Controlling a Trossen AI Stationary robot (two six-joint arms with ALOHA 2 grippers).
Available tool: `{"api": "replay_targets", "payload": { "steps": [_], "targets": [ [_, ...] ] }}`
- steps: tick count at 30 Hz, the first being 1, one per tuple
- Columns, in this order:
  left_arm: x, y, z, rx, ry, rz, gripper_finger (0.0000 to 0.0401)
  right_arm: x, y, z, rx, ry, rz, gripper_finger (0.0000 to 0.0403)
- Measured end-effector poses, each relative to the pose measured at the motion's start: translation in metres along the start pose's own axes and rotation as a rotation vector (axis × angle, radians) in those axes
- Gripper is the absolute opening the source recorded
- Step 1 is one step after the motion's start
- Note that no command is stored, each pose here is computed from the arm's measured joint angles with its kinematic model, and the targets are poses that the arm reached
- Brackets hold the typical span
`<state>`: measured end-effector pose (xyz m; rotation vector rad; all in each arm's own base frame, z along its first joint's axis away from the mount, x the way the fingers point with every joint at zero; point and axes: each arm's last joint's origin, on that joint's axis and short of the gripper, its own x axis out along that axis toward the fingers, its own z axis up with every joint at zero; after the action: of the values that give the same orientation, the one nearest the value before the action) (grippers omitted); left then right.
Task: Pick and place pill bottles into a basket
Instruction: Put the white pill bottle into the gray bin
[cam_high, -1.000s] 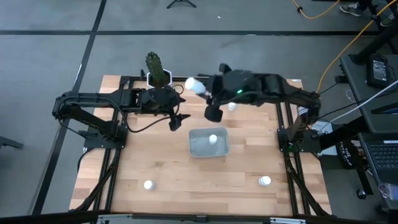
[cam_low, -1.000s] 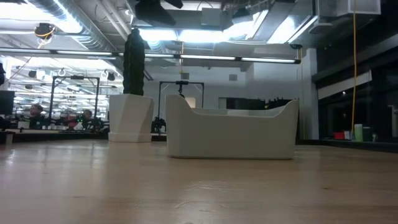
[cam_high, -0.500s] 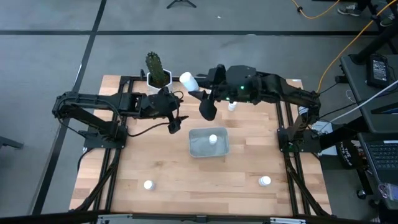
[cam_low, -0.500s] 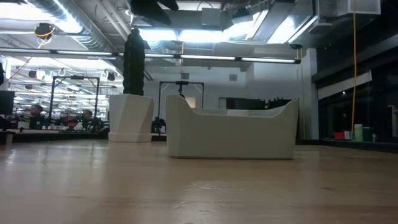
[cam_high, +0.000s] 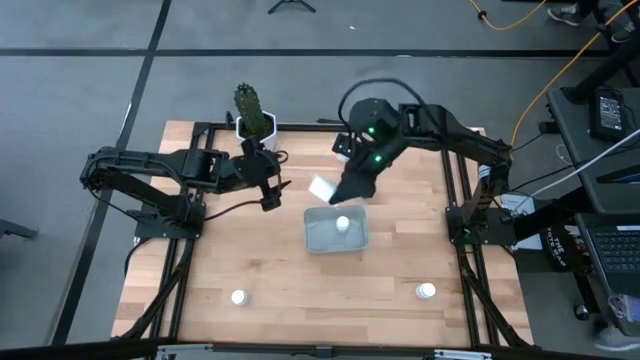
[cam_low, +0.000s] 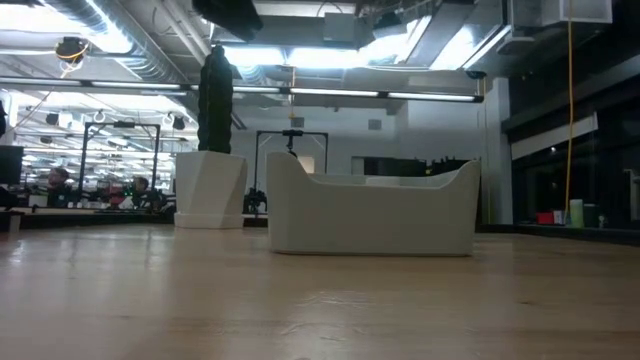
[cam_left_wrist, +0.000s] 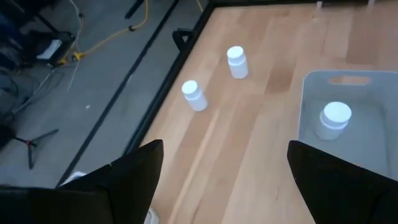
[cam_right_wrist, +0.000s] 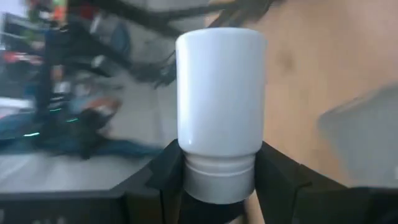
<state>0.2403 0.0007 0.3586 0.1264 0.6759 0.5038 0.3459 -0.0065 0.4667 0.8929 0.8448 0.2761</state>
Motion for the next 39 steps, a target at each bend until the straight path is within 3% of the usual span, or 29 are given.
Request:
{"api": "replay_targets", "payload": {
  "steps": [4,8,10,17,23,30,39],
  "targets": [
    [0.001,-0.001,0.003,0.004,-0.023,-0.002,0.0336,0.002,-0.004,-0.006,0.112,0.131,0.05,0.0151],
    [-0.001,-0.006,0.006,0.01,-0.061,-0.028,0.0336,0.009,-0.02,-0.017,0.183,0.294,-0.029,0.0151],
    [-0.004,-0.012,0.007,0.037,-0.076,-0.091,0.0336,0.015,-0.029,-0.02,0.195,0.366,-0.064,0.0151],
    [-0.016,-0.04,0.011,0.164,-0.164,-0.419,0.0336,0.045,-0.05,-0.007,0.21,0.469,0.035,0.0151],
    [-0.019,-0.048,0.012,0.129,-0.174,-0.45,0.0355,0.07,-0.075,-0.012,0.259,0.569,0.063,0.0151],
    [-0.013,-0.055,0.012,0.118,-0.159,-0.473,0.0368,0.087,-0.097,-0.008,0.257,0.555,0.081,0.0151],
    [0.006,-0.075,0.025,0.137,-0.187,-0.534,0.0368,0.086,-0.101,0.008,0.218,0.445,0.09,0.0151]
  ]
}}
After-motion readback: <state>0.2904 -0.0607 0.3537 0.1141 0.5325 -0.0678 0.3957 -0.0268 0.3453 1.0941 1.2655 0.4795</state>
